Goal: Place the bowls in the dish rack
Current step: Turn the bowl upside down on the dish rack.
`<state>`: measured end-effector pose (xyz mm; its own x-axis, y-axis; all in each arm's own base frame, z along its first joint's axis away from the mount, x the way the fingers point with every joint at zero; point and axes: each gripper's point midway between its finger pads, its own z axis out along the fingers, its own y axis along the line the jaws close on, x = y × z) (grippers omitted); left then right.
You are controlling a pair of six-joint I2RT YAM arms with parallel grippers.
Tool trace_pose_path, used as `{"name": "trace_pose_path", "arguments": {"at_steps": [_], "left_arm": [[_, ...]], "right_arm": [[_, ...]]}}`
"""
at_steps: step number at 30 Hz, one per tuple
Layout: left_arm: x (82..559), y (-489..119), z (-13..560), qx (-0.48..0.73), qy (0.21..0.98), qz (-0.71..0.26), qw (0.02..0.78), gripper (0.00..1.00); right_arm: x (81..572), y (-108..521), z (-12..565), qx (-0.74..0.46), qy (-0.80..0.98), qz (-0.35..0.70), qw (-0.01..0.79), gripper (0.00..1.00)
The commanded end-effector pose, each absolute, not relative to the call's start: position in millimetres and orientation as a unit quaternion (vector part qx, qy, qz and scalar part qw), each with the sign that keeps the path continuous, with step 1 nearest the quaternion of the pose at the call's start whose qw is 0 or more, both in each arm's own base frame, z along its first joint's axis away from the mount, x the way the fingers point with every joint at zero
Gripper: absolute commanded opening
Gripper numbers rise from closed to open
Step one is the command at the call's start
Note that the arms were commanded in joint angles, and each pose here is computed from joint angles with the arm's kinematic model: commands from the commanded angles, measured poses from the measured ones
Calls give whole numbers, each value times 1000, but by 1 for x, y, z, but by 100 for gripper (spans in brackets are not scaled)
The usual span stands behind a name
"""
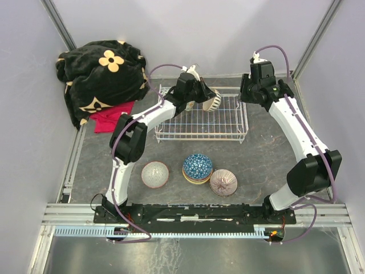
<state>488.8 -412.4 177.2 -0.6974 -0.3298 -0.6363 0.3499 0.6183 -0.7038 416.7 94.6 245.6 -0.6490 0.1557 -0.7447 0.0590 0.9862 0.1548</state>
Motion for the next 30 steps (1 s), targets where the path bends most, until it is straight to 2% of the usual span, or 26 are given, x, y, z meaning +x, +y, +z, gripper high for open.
{"name": "trace_pose_path", "arguments": {"at_steps": [1,18,30], "left_arm": [[492,-412,262,-8,734,-511,448,3],[484,-405,266,-50,677,-582,449,3],[485,-401,265,-61,666,-590,452,3]], "right_arm": [[428,99,275,64,889,78,447,43],[439,113,275,54,890,99,441,43],[444,123,272,46,892,109,436,43]]}}
